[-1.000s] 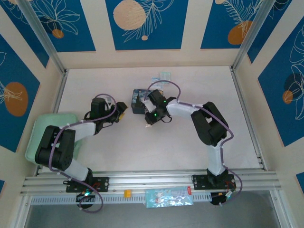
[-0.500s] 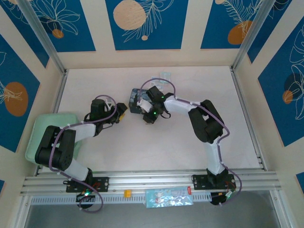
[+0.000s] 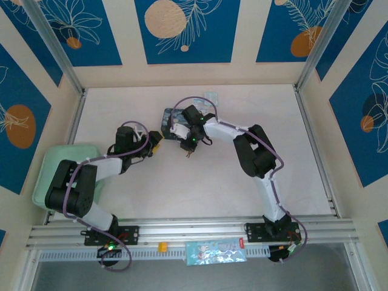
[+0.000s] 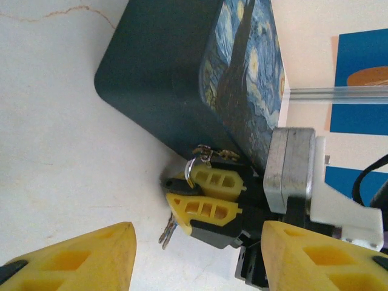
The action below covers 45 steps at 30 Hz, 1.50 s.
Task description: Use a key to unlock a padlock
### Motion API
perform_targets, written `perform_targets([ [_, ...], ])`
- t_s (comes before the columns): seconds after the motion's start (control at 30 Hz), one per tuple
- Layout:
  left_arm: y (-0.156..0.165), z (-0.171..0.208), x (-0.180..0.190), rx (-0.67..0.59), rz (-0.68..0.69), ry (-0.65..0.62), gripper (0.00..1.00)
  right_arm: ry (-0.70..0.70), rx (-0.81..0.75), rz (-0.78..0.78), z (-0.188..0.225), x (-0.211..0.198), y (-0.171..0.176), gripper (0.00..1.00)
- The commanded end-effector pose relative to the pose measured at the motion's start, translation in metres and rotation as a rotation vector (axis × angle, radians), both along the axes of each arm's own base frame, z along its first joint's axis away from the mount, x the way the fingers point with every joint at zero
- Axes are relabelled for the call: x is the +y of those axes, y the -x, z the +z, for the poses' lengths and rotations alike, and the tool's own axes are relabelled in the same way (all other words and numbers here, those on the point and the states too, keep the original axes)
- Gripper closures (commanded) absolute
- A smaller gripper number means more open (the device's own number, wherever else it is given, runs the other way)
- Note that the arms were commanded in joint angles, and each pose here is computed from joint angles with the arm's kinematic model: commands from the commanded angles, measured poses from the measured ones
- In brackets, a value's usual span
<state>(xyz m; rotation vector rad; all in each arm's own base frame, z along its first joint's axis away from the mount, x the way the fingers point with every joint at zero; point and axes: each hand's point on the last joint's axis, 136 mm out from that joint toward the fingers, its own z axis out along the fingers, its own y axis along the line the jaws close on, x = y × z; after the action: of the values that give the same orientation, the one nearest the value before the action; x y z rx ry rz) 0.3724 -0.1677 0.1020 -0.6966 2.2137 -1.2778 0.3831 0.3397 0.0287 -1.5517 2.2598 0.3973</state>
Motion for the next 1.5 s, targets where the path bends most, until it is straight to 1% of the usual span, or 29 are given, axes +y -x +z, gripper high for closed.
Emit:
perform_targets([
  [0.0, -0.001, -0.003, -0.001, -0.017, -0.017, 0.013, 0.48, -0.062, 0.077, -0.001, 0.008, 0.010, 0.014, 1.00],
  [0.1, -0.008, -0.003, -0.005, -0.055, -0.009, 0.026, 0.57, -0.091, 0.100, -0.009, 0.007, 0.013, 0.019, 1.00],
  [0.2, -0.019, -0.001, -0.016, -0.130, 0.011, 0.048, 0.64, -0.101, 0.124, -0.021, 0.006, 0.014, 0.022, 1.00],
  [0.3, -0.031, -0.002, -0.032, -0.178, 0.028, 0.083, 0.64, -0.111, 0.131, -0.022, 0.006, 0.014, 0.023, 1.00],
  [0.43, -0.042, -0.014, -0.053, -0.184, 0.042, 0.128, 0.65, -0.128, 0.137, -0.020, 0.010, 0.015, 0.023, 1.00],
  [0.57, -0.047, -0.015, -0.068, -0.200, 0.035, 0.140, 0.65, -0.135, 0.137, -0.018, 0.011, 0.016, 0.022, 1.00],
  [0.73, -0.050, -0.022, -0.070, -0.189, 0.042, 0.105, 0.64, -0.151, 0.145, -0.013, 0.012, 0.018, 0.023, 1.00],
  [0.97, -0.049, -0.028, -0.074, -0.177, 0.043, 0.113, 0.65, -0.157, 0.148, -0.011, 0.012, 0.017, 0.025, 1.00],
  [1.07, -0.048, -0.031, -0.078, -0.169, 0.035, 0.113, 0.72, -0.165, 0.143, -0.011, 0.014, 0.017, 0.024, 1.00],
  [1.17, -0.048, -0.033, -0.080, -0.162, 0.031, 0.121, 0.86, -0.170, 0.142, -0.010, 0.016, 0.018, 0.024, 1.00],
  [1.23, -0.047, -0.034, -0.080, -0.163, 0.028, 0.120, 0.99, -0.168, 0.142, -0.012, 0.016, 0.017, 0.025, 1.00],
  [1.3, -0.046, -0.036, -0.079, -0.160, 0.028, 0.116, 1.00, -0.164, 0.137, -0.019, 0.017, 0.017, 0.025, 1.00],
  [1.37, -0.046, -0.036, -0.079, -0.159, 0.028, 0.112, 1.00, -0.162, 0.134, -0.033, 0.020, 0.014, 0.025, 0.96],
  [1.4, -0.046, -0.037, -0.078, -0.160, 0.031, 0.111, 1.00, -0.161, 0.138, -0.049, 0.022, 0.013, 0.026, 0.90],
  [1.43, -0.046, -0.038, -0.077, -0.157, 0.034, 0.108, 1.00, -0.159, 0.144, -0.070, 0.025, 0.010, 0.027, 0.81],
  [1.47, -0.045, -0.039, -0.077, -0.156, 0.037, 0.106, 1.00, -0.163, 0.152, -0.088, 0.028, 0.008, 0.029, 0.76],
])
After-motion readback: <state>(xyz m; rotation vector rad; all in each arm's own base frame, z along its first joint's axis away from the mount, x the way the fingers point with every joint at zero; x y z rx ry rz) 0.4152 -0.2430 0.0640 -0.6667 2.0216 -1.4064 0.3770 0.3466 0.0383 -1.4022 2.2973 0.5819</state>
